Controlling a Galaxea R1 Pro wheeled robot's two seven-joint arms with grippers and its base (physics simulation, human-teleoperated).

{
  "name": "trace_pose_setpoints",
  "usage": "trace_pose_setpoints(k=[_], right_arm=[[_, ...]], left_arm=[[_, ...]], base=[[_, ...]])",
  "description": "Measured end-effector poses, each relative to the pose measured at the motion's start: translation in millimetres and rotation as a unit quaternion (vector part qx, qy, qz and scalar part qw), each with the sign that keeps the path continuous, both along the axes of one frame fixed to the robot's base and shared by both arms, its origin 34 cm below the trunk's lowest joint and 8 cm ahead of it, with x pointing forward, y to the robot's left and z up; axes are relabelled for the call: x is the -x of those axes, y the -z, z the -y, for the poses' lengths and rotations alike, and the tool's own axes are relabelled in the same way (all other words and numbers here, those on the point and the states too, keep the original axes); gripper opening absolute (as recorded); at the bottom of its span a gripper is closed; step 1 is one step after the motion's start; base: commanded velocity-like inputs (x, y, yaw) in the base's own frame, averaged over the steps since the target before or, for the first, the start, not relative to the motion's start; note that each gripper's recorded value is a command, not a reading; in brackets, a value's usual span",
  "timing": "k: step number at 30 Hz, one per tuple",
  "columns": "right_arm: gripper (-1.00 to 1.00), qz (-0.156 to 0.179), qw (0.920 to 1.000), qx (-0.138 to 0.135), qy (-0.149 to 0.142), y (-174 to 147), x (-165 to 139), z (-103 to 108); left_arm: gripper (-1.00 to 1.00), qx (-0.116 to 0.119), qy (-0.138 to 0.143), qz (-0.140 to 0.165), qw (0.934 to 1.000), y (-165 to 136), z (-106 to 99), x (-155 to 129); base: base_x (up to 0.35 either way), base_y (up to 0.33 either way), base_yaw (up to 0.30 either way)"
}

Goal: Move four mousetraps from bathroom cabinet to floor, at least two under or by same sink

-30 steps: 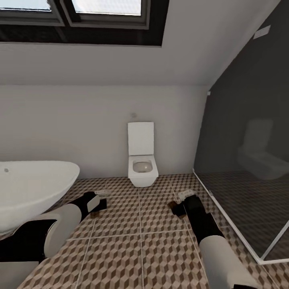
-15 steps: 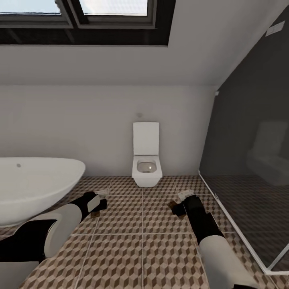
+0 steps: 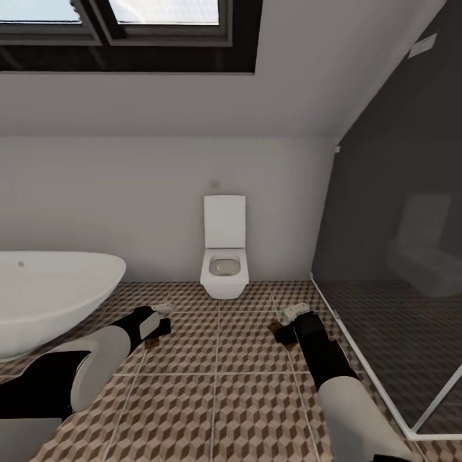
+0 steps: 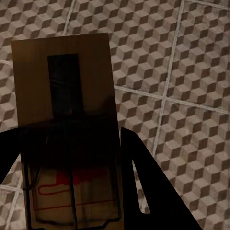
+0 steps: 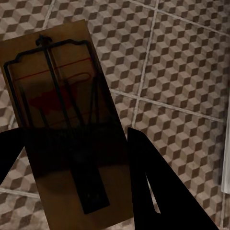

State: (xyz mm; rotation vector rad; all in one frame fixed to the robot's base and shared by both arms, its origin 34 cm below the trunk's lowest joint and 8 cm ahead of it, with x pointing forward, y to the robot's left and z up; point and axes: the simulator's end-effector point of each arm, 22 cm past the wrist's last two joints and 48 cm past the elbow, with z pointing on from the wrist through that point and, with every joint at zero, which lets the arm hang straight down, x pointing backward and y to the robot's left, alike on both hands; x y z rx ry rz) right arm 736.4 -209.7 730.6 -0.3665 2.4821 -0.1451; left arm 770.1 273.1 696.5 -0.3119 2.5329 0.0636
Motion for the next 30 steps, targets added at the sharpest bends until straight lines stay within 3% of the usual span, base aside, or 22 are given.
trace_pose_setpoints(k=[8, 30], right_arm=[[-1.0, 0.0, 1.0, 0.002, 0.0, 0.0, 0.1, 0.7], [-1.0, 0.001, 1.0, 0.003, 0.002, -0.1, 0.2, 2.1]], left_arm=[[-1.0, -0.001, -0.004, -0.001, 1.0, -0.1, -5.0, 0.8], [-1.0, 0.0, -0.001, -0.006, 1.0, 1.0, -2.3, 2.4]], base=[[0.089, 0.053, 0.0], [0.276, 0.223, 0.0]])
